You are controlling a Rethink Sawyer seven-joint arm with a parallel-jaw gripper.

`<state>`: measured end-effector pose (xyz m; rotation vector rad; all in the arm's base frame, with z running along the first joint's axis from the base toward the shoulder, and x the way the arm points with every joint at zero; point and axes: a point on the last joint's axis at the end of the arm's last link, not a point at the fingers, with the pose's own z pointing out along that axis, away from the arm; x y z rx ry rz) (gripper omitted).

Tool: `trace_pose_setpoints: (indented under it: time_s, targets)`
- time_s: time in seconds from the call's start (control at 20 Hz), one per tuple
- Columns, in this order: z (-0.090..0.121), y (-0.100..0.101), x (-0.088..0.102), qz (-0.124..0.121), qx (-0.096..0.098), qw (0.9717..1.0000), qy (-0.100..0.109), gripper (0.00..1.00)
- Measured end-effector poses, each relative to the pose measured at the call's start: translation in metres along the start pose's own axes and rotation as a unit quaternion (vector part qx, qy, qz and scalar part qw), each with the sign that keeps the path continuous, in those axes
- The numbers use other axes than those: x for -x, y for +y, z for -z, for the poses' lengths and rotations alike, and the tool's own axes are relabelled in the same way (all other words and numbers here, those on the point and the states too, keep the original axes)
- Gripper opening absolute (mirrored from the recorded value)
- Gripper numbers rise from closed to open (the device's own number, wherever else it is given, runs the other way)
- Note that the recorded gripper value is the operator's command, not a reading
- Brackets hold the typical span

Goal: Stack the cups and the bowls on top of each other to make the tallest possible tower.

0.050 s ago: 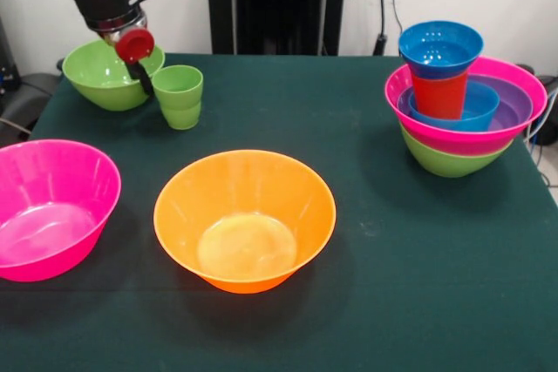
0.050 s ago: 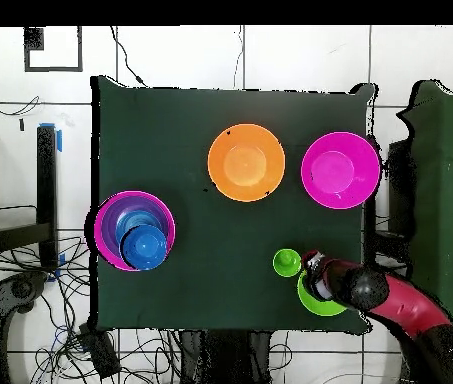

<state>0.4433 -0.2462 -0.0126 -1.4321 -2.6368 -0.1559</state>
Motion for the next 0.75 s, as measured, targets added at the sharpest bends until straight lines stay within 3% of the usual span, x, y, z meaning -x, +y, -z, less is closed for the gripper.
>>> trace_pose_setpoints:
  time_s: [0.75]
  targets:
    - [-0.030,0.002,0.006,0.021,0.009,0.9997,0.007,1.00]
